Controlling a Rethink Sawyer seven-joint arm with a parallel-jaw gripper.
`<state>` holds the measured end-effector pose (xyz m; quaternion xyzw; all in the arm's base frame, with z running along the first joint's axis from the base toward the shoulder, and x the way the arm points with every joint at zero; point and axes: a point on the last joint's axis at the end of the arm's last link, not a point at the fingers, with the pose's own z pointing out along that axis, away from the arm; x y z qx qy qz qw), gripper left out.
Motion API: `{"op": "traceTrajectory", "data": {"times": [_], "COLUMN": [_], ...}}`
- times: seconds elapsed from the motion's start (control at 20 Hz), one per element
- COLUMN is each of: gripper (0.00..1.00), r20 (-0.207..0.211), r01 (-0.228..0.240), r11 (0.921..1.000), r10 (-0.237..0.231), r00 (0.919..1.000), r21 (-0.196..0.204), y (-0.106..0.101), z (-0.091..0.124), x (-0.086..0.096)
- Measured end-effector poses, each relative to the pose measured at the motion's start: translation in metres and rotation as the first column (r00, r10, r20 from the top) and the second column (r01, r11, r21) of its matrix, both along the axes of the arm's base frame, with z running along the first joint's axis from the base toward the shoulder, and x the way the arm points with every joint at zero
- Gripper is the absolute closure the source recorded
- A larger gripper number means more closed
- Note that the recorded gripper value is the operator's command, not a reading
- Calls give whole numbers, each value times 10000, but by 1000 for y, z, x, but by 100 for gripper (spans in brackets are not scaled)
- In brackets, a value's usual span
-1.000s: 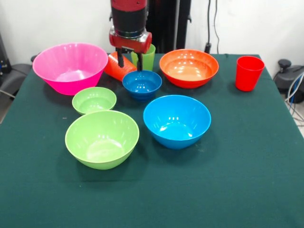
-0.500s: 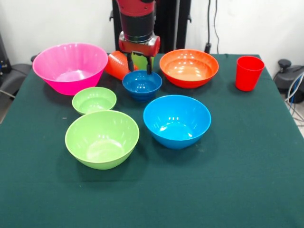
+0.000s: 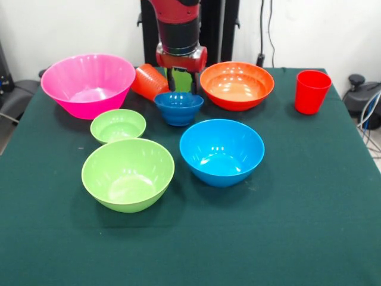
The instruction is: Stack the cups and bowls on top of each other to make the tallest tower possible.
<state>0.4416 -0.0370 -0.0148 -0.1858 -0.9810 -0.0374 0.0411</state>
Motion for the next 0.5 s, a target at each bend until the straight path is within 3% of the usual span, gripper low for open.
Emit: {"op": "traceTrajectory", "data": {"times": [0.5], "gripper": [0], "r20": [621], "r01": [68], "r11": [9992], "r10": [-92], "r00": [9980], "r21": [389], "y": [17], "z": [-12], "x": [-5]}}
